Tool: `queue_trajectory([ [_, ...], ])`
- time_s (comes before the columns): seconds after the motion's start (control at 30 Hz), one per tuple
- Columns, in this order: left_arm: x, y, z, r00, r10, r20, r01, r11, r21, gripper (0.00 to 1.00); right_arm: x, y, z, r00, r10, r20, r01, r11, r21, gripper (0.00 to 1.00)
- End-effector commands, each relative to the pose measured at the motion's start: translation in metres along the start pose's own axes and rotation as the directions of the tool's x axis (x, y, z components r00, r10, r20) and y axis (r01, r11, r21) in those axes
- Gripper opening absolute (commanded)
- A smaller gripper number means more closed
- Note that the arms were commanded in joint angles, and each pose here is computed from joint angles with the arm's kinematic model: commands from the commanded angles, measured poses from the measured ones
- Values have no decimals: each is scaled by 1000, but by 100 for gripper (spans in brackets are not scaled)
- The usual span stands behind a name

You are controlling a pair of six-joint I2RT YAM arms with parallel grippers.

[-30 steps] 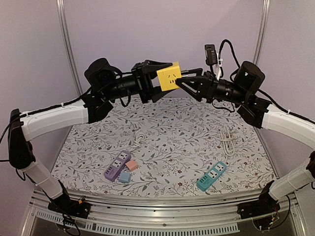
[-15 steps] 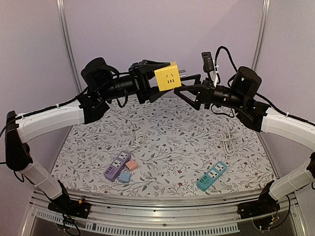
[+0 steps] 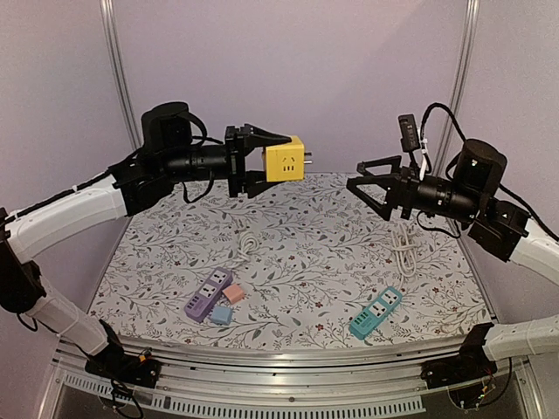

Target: Insert the plug

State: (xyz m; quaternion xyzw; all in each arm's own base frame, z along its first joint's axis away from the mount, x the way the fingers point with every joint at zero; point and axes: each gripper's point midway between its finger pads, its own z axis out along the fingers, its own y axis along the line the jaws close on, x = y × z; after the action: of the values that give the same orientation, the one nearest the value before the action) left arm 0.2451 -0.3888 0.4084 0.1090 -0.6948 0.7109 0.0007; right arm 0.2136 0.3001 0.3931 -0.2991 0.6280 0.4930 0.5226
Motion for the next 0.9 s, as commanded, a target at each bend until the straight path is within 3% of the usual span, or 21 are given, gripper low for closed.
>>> queue_trajectory([
  [0.0,-15,39,-26,994,34,107,-6,969,-246,0,38,-43,-21,992,62,-108,-31,963,268,99],
  [0.23,-31,105,-67,963,33,266,115,847,-519,0,55,-79,-57,974,51,-219,70,858,510,99],
  [0.37,-33,141,-101,935,52,350,210,713,-669,0,67,-100,-76,942,64,-330,165,769,617,99],
  [0.53,-35,162,-154,868,140,477,336,540,-771,0,81,-121,-101,909,152,-389,207,645,736,99],
  [0.73,-36,175,-194,789,247,563,447,396,-802,0,96,-113,-101,891,265,-370,110,663,740,99],
  [0.87,-37,184,-203,724,280,630,524,370,-767,0,106,-104,-102,860,337,-384,62,677,733,99],
])
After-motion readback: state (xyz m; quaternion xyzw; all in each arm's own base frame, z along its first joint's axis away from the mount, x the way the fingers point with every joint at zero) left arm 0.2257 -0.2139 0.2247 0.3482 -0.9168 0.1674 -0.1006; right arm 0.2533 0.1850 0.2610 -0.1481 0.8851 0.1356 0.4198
